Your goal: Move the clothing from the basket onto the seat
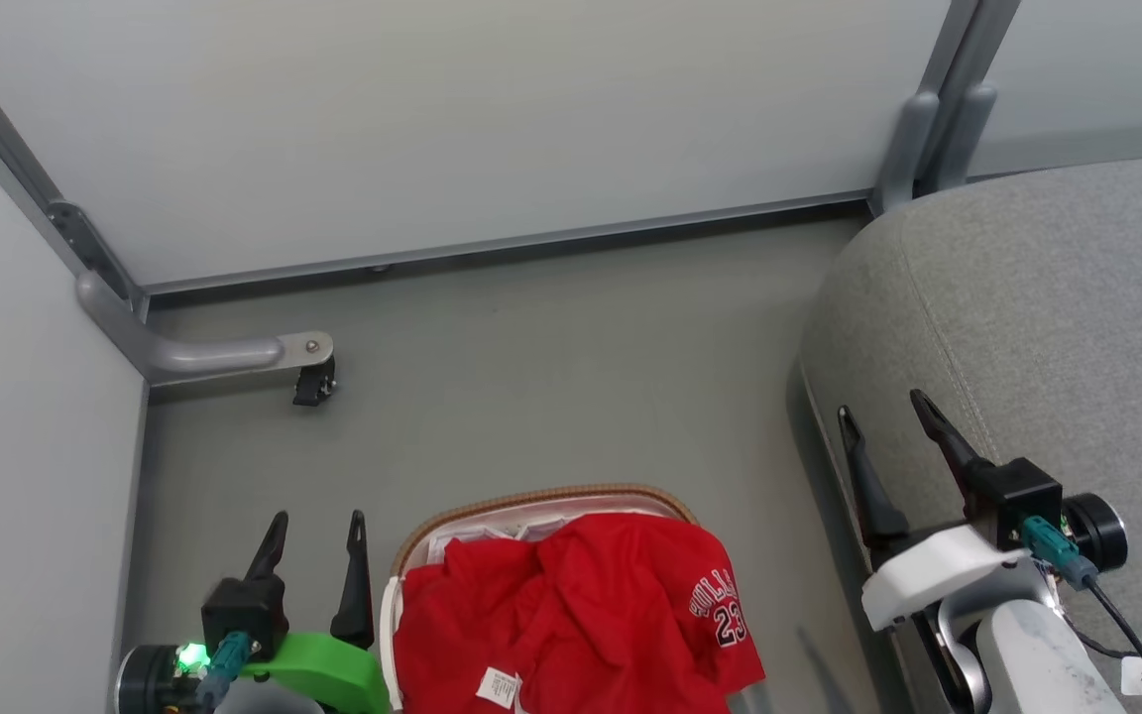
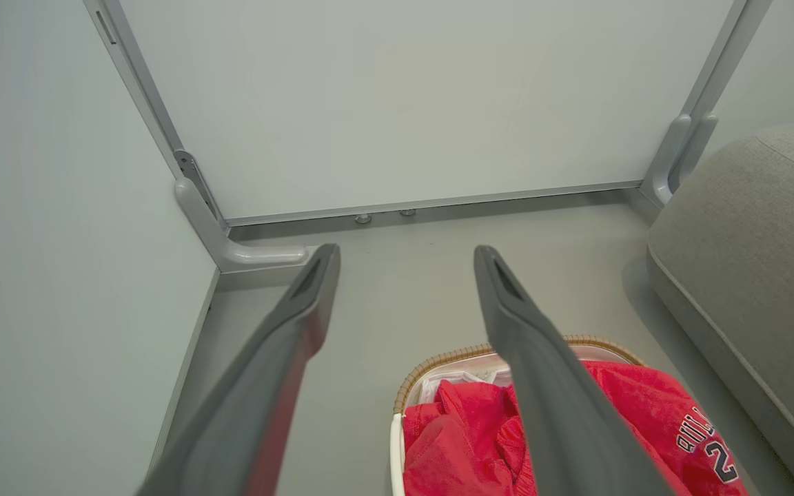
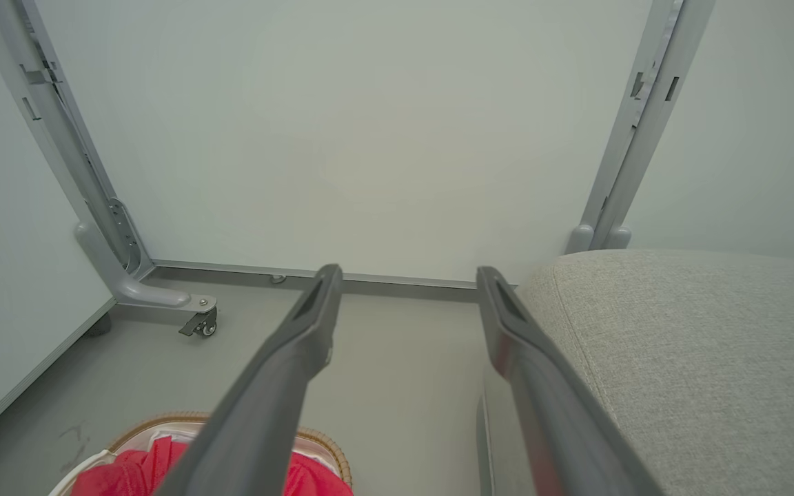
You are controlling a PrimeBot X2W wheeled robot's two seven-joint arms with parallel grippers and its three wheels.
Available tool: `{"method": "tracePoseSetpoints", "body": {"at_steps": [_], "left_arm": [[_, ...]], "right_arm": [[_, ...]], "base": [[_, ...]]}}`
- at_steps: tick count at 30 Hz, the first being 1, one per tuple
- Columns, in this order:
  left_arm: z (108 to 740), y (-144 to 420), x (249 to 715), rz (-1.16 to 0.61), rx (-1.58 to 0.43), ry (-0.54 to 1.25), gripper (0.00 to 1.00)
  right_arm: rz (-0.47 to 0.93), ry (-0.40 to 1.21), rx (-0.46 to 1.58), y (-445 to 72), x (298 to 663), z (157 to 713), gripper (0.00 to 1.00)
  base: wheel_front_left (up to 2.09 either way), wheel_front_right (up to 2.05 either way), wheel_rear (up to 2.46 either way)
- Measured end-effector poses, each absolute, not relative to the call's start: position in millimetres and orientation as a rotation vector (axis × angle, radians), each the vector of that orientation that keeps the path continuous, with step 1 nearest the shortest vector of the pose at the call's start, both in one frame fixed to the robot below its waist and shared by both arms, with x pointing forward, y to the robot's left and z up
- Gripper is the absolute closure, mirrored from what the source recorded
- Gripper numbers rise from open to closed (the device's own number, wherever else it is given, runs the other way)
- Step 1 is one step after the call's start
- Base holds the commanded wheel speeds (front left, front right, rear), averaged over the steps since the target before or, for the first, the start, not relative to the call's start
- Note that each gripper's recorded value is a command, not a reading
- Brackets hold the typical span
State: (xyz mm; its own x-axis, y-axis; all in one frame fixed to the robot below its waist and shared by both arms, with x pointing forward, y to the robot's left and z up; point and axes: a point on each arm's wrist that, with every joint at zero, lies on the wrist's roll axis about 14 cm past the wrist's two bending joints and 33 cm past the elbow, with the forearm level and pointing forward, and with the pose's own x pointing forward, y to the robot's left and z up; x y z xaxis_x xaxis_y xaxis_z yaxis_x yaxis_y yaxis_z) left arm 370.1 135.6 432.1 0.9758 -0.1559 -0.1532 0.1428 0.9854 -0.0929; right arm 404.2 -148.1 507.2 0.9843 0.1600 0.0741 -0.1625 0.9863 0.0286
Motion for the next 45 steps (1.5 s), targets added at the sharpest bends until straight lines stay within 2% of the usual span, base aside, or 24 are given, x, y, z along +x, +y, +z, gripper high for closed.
{"method": "tracePoseSetpoints", "body": {"at_steps": [13, 22, 37, 45], "left_arm": [[373.9, 92.8, 415.0, -0.284, -0.131, 0.327, 0.00], [311.9, 76.4, 433.6, -0.358, -0.058, 0.480, 0.00], [183.4, 86.0, 400.1, -0.419, 0.086, 0.877, 0.00], [145.6, 90.8, 390.9, -0.450, 0.143, 1.006, 0.00]], "right_arm": [[0.160, -0.082, 0.045, -151.2, 453.4, 500.8, 0.00], [0.163, -0.087, 0.045, -152.8, 485.5, 488.3, 0.00], [0.194, -0.007, 0.073, -144.7, 515.0, 433.4, 0.00], [0.185, 0.033, 0.087, -148.1, 521.6, 408.5, 0.00]], "base": [[0.00, 0.00, 0.00], [0.00, 0.00, 0.00], [0.00, 0.00, 0.00], [0.00, 0.00, 0.00]]}}
